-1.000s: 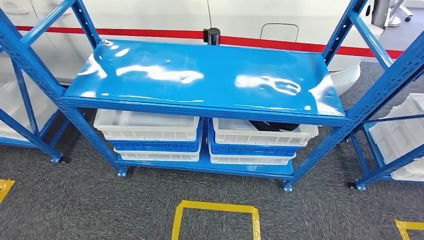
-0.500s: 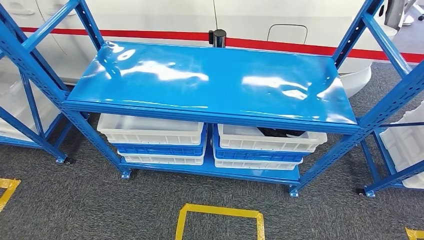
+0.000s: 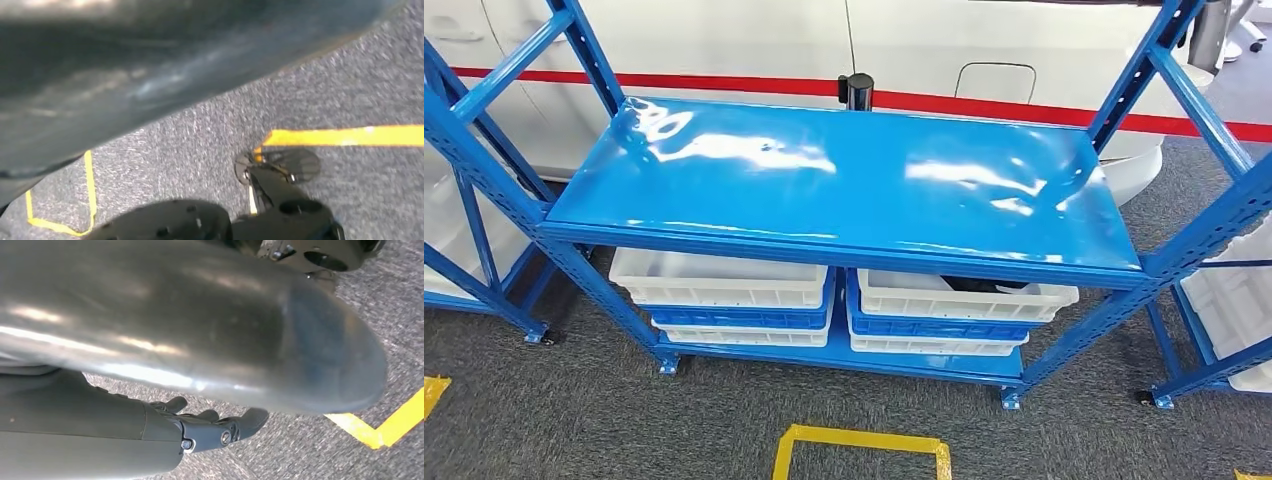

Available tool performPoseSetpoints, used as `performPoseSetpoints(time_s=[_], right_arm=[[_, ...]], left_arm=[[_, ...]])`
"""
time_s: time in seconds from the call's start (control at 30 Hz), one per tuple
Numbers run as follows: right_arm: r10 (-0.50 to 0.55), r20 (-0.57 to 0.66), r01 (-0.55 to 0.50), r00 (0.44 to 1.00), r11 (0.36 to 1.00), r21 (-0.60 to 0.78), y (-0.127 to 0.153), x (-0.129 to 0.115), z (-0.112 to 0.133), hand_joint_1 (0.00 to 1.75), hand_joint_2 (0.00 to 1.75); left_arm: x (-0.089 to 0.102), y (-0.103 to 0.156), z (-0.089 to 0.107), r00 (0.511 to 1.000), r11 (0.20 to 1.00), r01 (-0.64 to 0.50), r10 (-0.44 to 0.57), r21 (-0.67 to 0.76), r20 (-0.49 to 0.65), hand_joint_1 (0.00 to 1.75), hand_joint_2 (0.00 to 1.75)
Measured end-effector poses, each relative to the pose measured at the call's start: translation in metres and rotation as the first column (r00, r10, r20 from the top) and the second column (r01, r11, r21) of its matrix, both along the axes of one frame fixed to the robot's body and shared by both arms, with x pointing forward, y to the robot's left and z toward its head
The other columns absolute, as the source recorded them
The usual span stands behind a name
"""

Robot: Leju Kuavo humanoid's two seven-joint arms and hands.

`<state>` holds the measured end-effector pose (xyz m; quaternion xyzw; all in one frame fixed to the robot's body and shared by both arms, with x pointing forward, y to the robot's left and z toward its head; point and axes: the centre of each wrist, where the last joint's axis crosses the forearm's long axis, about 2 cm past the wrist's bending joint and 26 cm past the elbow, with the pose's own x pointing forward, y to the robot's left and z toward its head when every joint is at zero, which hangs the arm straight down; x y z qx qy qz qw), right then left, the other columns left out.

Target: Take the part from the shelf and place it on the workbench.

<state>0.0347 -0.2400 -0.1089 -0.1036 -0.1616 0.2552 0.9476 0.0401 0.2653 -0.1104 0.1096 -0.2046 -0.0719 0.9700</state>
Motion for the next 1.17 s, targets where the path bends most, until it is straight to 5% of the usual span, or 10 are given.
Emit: performPoseSetpoints(time_s=[1.17], right_arm=[[0.007,0.009,-0.007,1.0,1.0,-0.003,-0.0005,0.0012,0.0001,0.0,0.0]], left_arm=[[0.0004,0.0005,0.0002,1.0,1.0,0.003,-0.003,0.024,0.011,0.0,0.0]])
